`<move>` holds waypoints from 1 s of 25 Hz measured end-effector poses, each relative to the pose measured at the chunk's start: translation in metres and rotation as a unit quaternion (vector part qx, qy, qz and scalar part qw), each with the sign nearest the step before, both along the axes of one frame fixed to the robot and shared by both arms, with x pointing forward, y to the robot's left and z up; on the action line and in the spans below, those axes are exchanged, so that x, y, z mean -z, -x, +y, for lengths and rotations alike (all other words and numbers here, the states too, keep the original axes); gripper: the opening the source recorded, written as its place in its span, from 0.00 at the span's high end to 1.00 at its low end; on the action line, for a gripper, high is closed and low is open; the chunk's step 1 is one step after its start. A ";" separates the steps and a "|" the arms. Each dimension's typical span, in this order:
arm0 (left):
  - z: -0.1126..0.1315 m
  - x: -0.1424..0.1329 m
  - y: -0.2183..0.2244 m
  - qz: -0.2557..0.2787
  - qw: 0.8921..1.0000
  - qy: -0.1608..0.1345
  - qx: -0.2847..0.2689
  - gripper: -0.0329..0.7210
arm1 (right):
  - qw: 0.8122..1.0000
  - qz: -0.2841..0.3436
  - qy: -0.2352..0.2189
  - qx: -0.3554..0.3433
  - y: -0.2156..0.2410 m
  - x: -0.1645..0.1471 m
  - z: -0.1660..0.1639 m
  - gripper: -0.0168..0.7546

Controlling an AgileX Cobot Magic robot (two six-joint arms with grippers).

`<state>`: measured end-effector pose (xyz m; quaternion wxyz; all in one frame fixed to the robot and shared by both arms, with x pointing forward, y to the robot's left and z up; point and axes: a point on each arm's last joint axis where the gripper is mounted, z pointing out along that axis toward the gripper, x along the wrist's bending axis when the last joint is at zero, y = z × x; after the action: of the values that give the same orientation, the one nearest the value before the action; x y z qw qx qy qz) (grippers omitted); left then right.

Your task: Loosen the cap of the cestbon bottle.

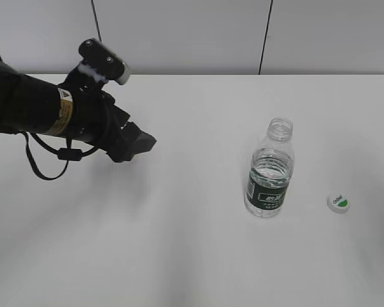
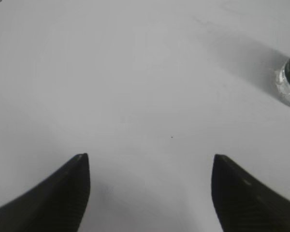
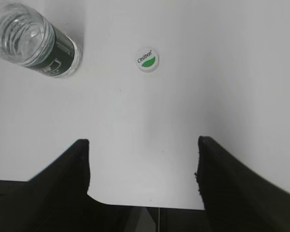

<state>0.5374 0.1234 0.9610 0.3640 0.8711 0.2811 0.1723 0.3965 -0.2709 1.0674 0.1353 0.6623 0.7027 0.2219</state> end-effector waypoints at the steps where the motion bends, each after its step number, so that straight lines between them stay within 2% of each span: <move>1: 0.003 -0.001 0.002 -0.005 1.000 -0.005 -0.008 0.17 | 1.000 -0.001 -0.002 0.000 0.004 -0.002 0.000 0.30; 6: 0.019 -0.007 0.011 -0.032 0.998 -0.033 -0.050 0.18 | 0.999 -0.014 -0.046 -0.003 0.030 -0.015 0.003 0.30; 12: 0.023 -0.018 0.014 -0.053 0.996 -0.031 -0.061 0.18 | 0.992 -0.037 -0.119 -0.017 0.060 -0.030 0.011 0.30; 19: 0.025 -0.021 0.019 -0.061 0.996 -0.035 -0.056 0.19 | 0.995 -0.010 -0.098 -0.026 0.076 -0.028 0.007 0.30; 25: 0.025 -0.016 0.023 -0.086 0.992 -0.081 -0.053 0.19 | 0.998 -0.011 -0.061 -0.020 0.076 -0.026 0.001 0.30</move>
<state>0.5144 0.1481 0.9769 0.3058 0.8635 0.2793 0.2878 0.3209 -0.2702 1.0934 0.0974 0.6524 0.6998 0.2741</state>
